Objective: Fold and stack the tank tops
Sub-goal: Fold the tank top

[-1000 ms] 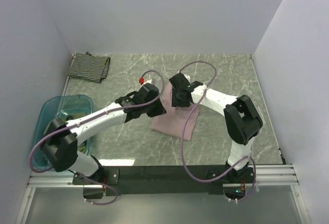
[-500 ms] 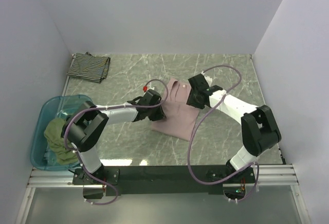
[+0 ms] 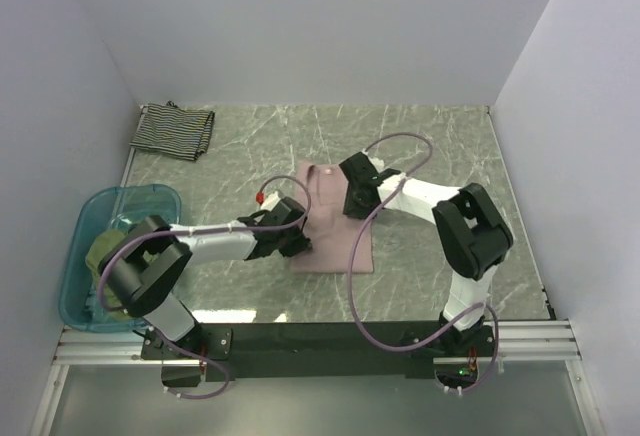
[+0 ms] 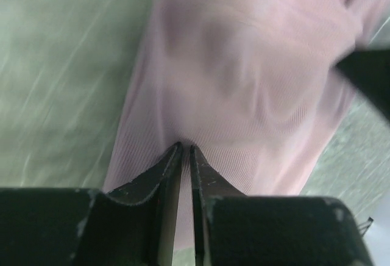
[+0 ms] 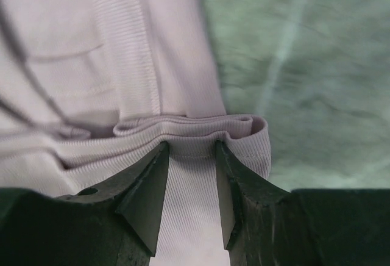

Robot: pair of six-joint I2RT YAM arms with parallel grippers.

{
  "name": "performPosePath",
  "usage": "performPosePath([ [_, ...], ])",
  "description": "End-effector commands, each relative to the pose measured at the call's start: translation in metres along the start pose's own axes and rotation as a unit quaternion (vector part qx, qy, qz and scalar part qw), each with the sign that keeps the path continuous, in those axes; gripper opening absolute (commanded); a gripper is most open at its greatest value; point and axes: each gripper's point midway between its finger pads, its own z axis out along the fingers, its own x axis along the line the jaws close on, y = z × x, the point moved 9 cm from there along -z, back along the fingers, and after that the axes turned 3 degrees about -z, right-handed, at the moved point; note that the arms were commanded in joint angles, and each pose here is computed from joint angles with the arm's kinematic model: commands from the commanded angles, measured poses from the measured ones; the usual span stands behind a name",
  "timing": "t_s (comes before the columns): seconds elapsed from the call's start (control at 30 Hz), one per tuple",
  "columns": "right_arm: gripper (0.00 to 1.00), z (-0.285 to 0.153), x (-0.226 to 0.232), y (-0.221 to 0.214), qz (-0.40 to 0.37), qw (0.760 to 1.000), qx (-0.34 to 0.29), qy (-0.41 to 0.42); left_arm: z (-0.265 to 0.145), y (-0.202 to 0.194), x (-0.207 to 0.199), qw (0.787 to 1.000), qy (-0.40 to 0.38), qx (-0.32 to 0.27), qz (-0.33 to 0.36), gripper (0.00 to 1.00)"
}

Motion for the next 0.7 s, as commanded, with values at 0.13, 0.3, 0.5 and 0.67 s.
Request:
performPosePath([
  [0.13,0.44,0.008,0.021,-0.003,-0.063,0.998,0.001,0.004,-0.029,-0.026,0.051,0.997,0.075,0.022,-0.018,0.2],
  [0.3,0.45,-0.016,0.008,-0.001,-0.052,0.998,-0.025,-0.007,-0.048,0.001,0.023,0.999,0.029,-0.015,0.005,0.25],
  [0.5,0.45,-0.048,-0.001,-0.002,-0.019,0.998,-0.056,0.012,-0.059,0.073,-0.012,0.996,-0.017,-0.083,0.013,0.27],
  [0.67,0.45,-0.061,-0.004,-0.001,0.0,0.996,-0.086,0.036,-0.025,0.128,-0.032,0.991,0.025,-0.128,0.028,0.26],
])
